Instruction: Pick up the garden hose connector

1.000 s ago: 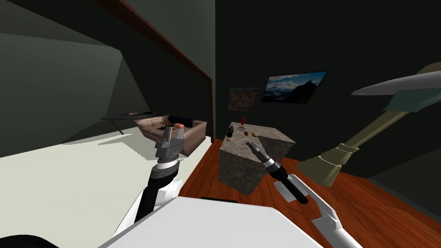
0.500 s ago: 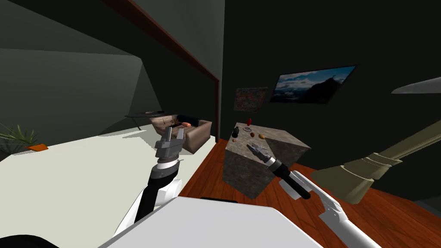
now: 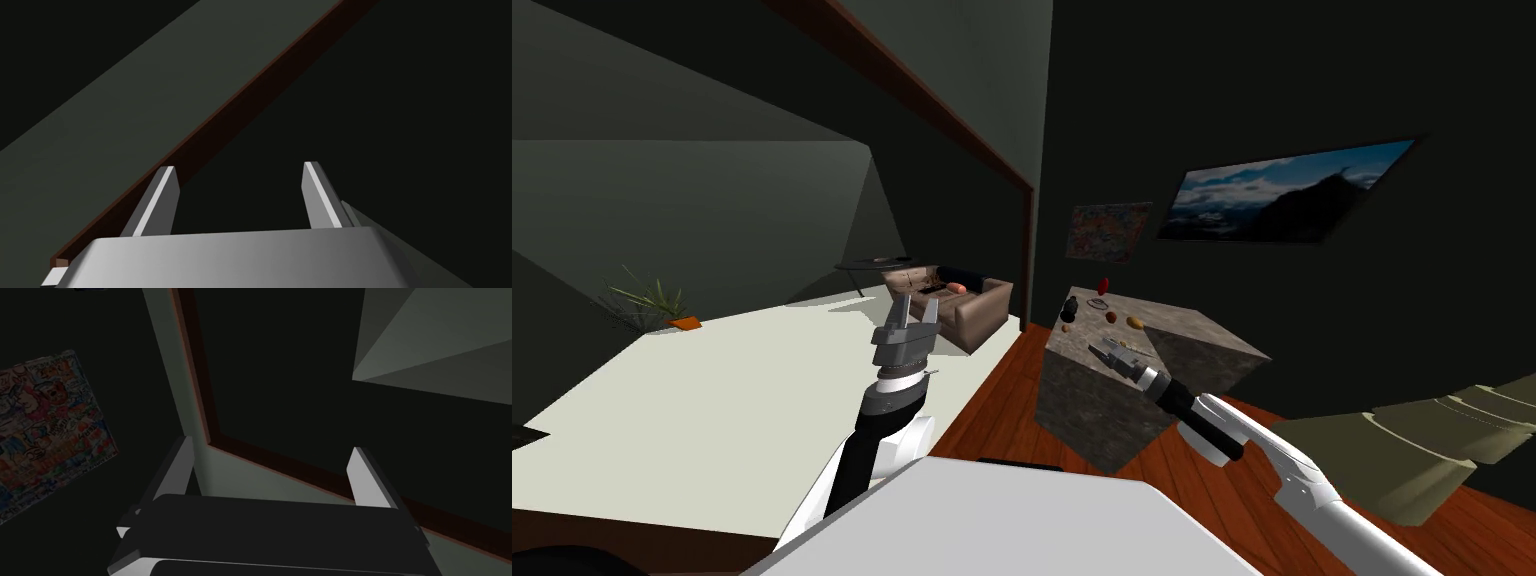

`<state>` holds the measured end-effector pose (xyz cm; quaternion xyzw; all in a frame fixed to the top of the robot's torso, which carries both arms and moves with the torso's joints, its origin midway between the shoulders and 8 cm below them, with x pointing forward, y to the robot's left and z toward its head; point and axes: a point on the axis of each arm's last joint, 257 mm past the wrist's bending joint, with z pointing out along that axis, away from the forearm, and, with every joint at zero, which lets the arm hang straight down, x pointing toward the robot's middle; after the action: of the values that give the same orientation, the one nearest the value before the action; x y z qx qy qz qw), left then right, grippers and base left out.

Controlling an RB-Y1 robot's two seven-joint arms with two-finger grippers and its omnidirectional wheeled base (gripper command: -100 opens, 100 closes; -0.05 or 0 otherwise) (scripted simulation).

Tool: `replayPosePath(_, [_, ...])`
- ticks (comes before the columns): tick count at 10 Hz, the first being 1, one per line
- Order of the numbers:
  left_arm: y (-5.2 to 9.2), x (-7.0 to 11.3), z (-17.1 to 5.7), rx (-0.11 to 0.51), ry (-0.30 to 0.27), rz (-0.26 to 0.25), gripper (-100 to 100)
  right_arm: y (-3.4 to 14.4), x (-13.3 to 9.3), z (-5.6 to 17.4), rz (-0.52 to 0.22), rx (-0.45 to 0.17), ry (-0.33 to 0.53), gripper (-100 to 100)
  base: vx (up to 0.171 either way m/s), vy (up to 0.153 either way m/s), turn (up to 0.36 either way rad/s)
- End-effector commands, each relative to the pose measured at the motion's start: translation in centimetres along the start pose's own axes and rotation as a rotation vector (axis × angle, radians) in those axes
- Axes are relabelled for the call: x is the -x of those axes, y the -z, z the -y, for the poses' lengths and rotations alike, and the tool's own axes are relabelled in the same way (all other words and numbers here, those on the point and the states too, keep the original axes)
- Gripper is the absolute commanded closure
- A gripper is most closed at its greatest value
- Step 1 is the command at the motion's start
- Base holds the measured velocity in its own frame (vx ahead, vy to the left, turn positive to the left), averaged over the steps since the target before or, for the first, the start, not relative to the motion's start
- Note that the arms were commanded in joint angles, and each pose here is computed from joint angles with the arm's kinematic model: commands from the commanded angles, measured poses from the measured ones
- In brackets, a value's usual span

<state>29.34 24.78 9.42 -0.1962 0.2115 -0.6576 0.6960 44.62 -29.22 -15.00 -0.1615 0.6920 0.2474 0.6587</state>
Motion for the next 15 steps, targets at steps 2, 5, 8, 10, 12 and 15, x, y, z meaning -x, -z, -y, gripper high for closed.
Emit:
replayPosePath(2, [0.0,0.0,0.0,0.000,0.000,0.000,0,1.9,-3.0,3.0,-0.129,-0.033,0.098,-100,0.029,0.023,0.185])
replayPosePath(5, [0.0,0.0,0.0,0.000,0.000,0.000,0,4.7,-6.0,6.3,-0.271,-0.067,0.193,-100,0.049,0.013,0.125])
replayPosePath(8, [0.0,0.0,0.0,0.000,0.000,0.000,0,8.2,-9.1,9.4,-0.414,-0.101,0.272,-100,0.059,0.003,0.135])
replayPosePath(10, [0.0,0.0,0.0,0.000,0.000,0.000,0,10.8,-10.1,11.6,-0.503,-0.119,0.328,-100,0.071,-0.009,0.070])
replayPosePath(12, [0.0,0.0,0.0,0.000,0.000,0.000,0,13.4,-11.3,13.5,-0.587,-0.139,0.371,-100,0.091,-0.018,0.116])
replayPosePath(15, [0.0,0.0,0.0,0.000,0.000,0.000,0,19.1,-12.9,16.9,-0.753,-0.169,0.453,-100,0.086,-0.012,0.107])
